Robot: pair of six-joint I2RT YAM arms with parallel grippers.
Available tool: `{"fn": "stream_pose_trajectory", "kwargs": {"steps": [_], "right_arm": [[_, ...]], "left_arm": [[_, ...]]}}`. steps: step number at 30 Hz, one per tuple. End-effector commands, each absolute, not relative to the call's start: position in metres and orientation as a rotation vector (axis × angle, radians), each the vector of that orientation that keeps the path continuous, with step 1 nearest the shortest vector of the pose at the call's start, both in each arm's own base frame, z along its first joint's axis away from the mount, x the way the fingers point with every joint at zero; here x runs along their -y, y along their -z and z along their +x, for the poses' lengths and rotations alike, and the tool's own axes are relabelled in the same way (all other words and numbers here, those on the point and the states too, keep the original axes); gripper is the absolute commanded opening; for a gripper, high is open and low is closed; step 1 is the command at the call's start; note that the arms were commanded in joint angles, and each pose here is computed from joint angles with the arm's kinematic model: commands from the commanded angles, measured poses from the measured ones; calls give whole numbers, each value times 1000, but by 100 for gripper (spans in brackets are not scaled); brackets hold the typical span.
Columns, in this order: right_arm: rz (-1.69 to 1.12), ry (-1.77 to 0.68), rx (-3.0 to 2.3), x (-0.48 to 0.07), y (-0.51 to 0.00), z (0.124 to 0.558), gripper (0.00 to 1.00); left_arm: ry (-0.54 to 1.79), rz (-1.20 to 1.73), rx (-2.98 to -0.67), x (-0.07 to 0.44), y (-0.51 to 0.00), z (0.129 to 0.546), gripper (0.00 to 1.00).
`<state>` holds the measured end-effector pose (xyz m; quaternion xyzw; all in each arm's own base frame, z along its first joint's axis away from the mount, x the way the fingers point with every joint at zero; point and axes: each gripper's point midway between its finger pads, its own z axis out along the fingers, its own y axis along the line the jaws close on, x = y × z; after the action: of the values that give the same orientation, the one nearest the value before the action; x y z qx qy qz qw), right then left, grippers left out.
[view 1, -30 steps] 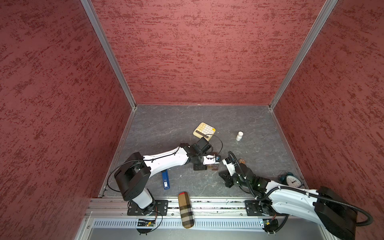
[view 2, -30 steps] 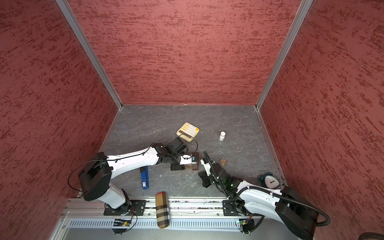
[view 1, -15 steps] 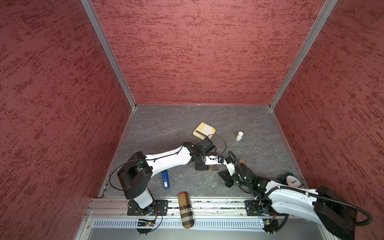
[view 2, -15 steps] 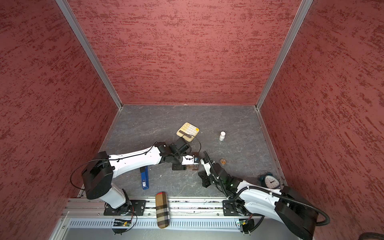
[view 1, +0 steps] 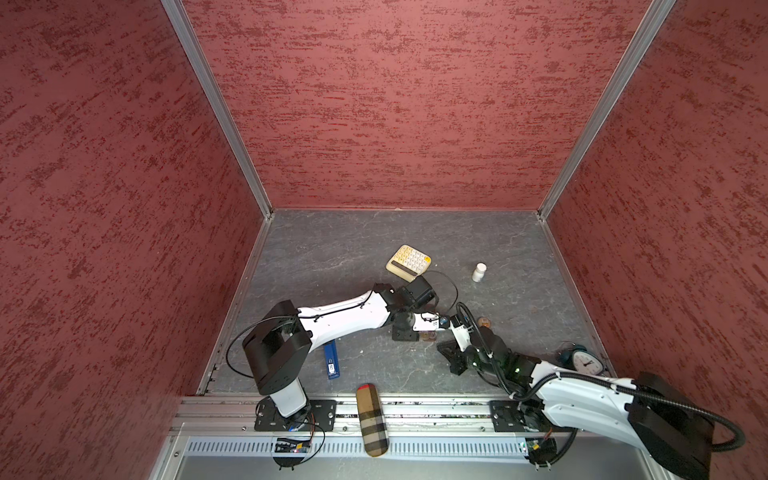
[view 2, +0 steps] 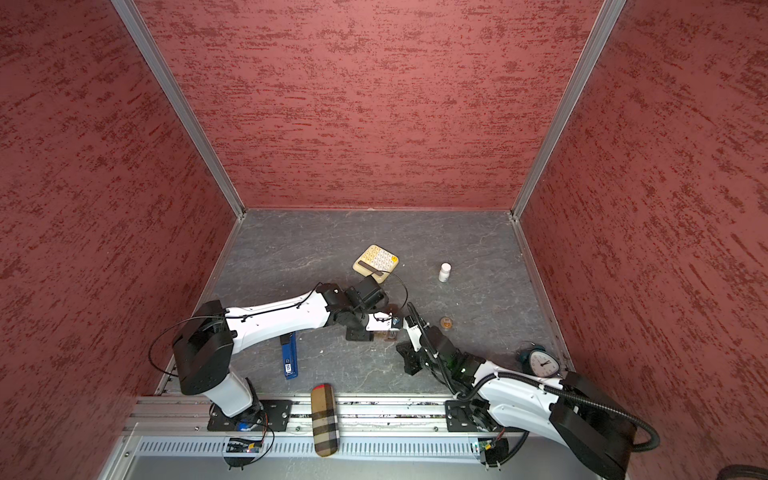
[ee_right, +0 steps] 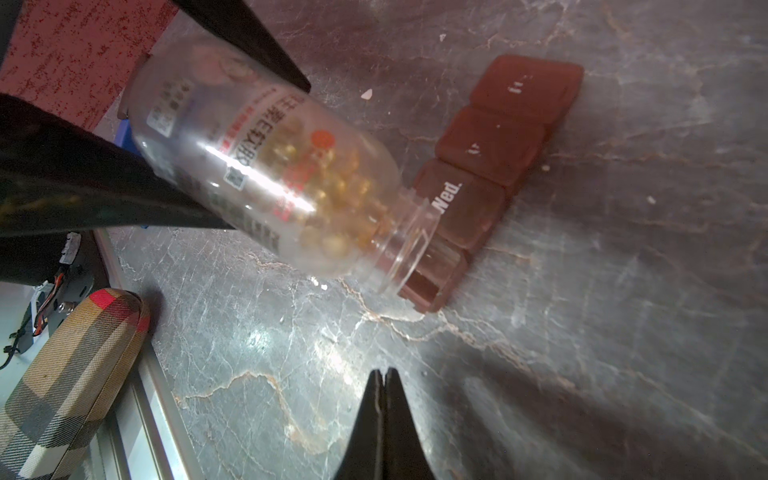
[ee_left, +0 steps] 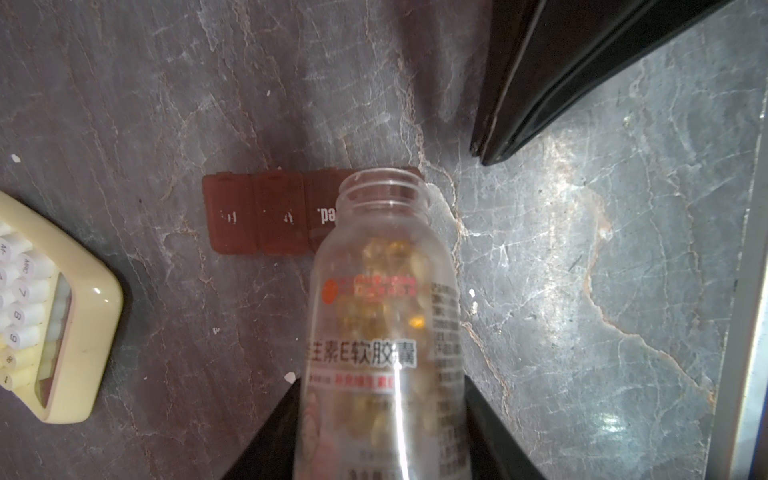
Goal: Sort the pills into containers
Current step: 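Tilt the bottle mouth down with the left gripper to pour capsules into the compartment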
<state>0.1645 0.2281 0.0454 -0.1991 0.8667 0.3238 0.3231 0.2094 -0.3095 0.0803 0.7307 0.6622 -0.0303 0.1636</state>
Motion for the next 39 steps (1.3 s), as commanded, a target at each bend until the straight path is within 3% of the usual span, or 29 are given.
{"fn": "stream_pose_trajectory", "kwargs": {"steps": [1, 39], "right_arm": [[-517, -846, -2254, -229, -47, 166, 0], [-522, -845, -2257, -229, -46, 165, 0]], "left_arm": [[62, 2101, -1874, 311, -84, 211, 0], [-33, 2172, -1869, 311, -82, 212, 0]]}}
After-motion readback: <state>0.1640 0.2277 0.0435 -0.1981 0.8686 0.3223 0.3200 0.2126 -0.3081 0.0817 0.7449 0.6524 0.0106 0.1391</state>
